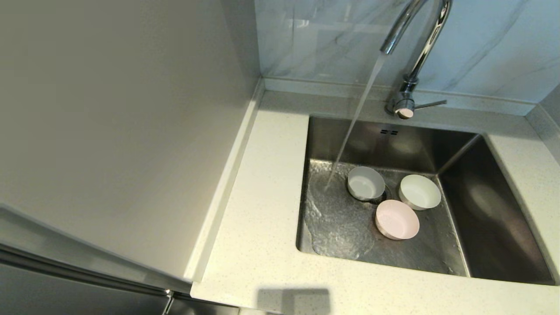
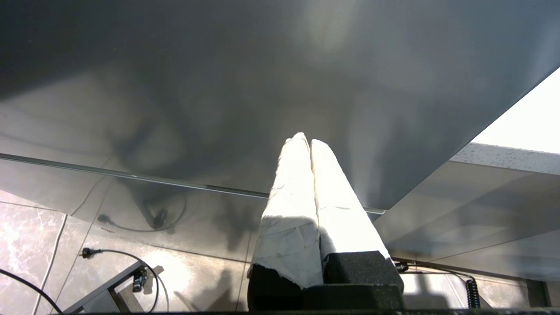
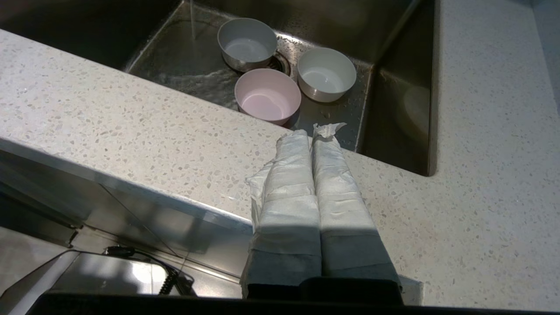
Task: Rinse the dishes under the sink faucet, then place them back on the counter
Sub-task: Wait for the water to rinse the bowl
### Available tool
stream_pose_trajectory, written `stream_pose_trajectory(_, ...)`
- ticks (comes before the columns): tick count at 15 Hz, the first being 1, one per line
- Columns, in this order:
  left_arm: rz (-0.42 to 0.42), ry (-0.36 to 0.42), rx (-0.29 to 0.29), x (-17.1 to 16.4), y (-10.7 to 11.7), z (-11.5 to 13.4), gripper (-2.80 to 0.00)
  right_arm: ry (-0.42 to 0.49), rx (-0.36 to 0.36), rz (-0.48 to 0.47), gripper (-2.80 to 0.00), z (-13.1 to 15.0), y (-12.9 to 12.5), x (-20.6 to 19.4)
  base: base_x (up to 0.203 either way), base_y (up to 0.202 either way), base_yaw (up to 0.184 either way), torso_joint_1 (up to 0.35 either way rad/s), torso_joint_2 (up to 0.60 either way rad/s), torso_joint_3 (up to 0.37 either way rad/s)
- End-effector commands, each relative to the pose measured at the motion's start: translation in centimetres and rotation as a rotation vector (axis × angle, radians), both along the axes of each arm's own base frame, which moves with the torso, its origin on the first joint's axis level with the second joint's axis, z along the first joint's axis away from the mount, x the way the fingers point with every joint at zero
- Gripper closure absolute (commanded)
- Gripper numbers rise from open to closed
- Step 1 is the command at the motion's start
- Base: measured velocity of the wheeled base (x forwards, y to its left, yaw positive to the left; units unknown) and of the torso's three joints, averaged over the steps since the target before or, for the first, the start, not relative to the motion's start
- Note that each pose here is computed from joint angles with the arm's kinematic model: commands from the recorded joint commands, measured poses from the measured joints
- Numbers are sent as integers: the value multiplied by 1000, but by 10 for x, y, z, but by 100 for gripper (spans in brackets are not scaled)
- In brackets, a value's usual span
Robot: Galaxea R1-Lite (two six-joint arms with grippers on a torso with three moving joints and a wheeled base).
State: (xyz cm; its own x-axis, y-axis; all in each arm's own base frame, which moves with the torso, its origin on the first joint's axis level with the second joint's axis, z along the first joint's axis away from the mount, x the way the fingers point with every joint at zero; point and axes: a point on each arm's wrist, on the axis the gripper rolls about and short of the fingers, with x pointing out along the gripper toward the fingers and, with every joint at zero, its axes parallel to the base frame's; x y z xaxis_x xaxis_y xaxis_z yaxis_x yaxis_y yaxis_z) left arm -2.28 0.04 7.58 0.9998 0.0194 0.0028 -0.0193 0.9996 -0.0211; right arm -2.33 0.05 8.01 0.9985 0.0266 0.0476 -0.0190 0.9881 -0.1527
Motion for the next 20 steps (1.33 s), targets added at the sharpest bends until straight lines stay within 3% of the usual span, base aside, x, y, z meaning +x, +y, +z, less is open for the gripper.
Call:
stream_pose_trajectory(1,1,-3,0,0,0,0,0,3,-1,0,0,0,0,0,0,0,0,0,0,0)
stream_pose_trajectory(20,-1,-3,0,0,0,0,0,2,-1,1,0,0,0,0,0,0,0,0,0,0)
